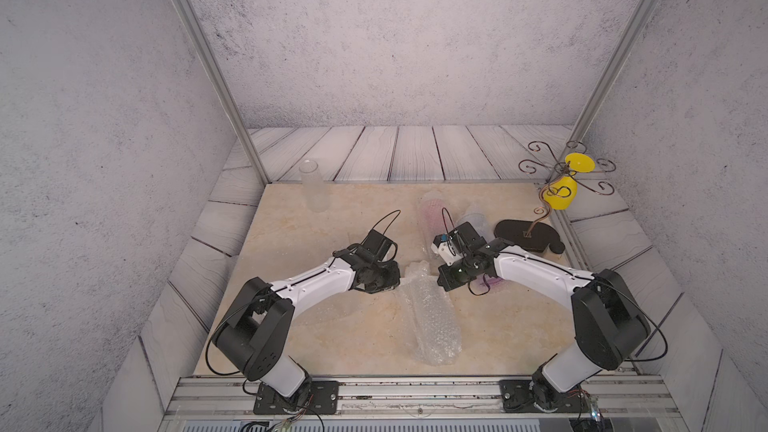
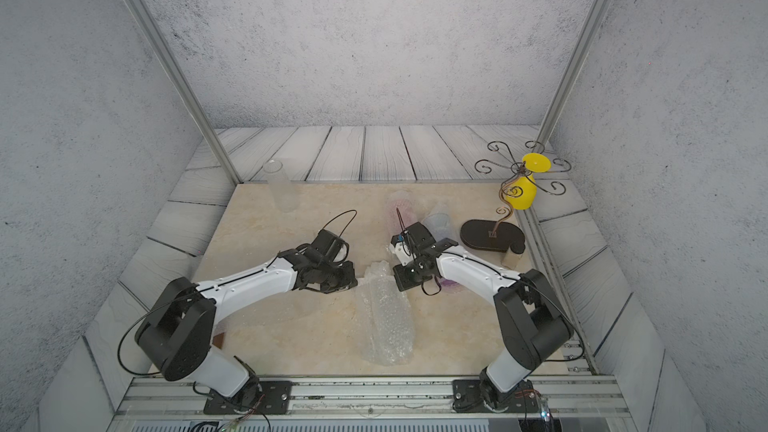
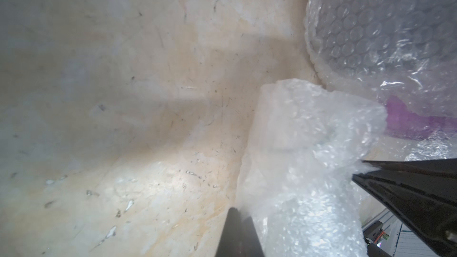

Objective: Unwrap the vase from the bubble wrap
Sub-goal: Unwrap the bubble wrap at the center of the board.

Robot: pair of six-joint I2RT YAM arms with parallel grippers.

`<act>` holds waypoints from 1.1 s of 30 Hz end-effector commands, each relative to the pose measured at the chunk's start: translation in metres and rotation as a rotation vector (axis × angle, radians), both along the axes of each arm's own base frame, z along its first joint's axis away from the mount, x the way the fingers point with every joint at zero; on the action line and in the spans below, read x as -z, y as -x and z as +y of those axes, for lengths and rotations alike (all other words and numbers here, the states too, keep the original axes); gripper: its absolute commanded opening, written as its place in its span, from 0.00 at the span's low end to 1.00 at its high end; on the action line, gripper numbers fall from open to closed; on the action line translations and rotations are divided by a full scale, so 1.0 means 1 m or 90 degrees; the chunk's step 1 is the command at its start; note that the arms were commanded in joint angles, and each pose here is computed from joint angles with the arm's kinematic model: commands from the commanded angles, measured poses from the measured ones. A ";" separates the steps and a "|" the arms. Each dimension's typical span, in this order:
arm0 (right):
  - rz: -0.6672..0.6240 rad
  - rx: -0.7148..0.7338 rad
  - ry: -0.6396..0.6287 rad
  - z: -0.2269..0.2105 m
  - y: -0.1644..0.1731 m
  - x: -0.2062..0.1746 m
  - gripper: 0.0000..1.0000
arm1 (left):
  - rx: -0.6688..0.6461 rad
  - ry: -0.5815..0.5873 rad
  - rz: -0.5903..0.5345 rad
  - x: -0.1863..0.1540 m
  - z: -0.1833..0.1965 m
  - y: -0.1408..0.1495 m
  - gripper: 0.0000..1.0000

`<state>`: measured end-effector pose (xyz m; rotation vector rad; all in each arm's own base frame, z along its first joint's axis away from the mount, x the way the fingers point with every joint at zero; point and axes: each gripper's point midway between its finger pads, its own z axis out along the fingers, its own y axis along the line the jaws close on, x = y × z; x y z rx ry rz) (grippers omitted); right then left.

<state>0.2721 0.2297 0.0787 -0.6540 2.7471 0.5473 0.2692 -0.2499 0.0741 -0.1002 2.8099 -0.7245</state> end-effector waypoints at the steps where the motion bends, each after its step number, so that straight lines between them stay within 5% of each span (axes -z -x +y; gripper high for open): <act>1: -0.032 0.055 0.067 -0.037 -0.005 -0.008 0.00 | -0.066 -0.066 0.023 0.016 0.039 0.004 0.00; 11: -0.027 0.041 0.030 -0.029 -0.003 -0.012 0.00 | -0.087 -0.043 0.026 0.018 0.043 0.006 0.00; 19: -0.034 0.030 0.014 -0.022 -0.006 -0.023 0.37 | -0.070 -0.040 0.015 0.009 0.041 0.003 0.00; 27: -0.063 0.012 0.013 -0.024 -0.006 -0.054 0.57 | -0.065 -0.052 -0.004 -0.007 0.058 -0.002 0.00; 33: -0.026 -0.043 -0.066 0.001 0.019 -0.069 0.66 | -0.012 -0.024 -0.003 -0.020 0.050 -0.001 0.00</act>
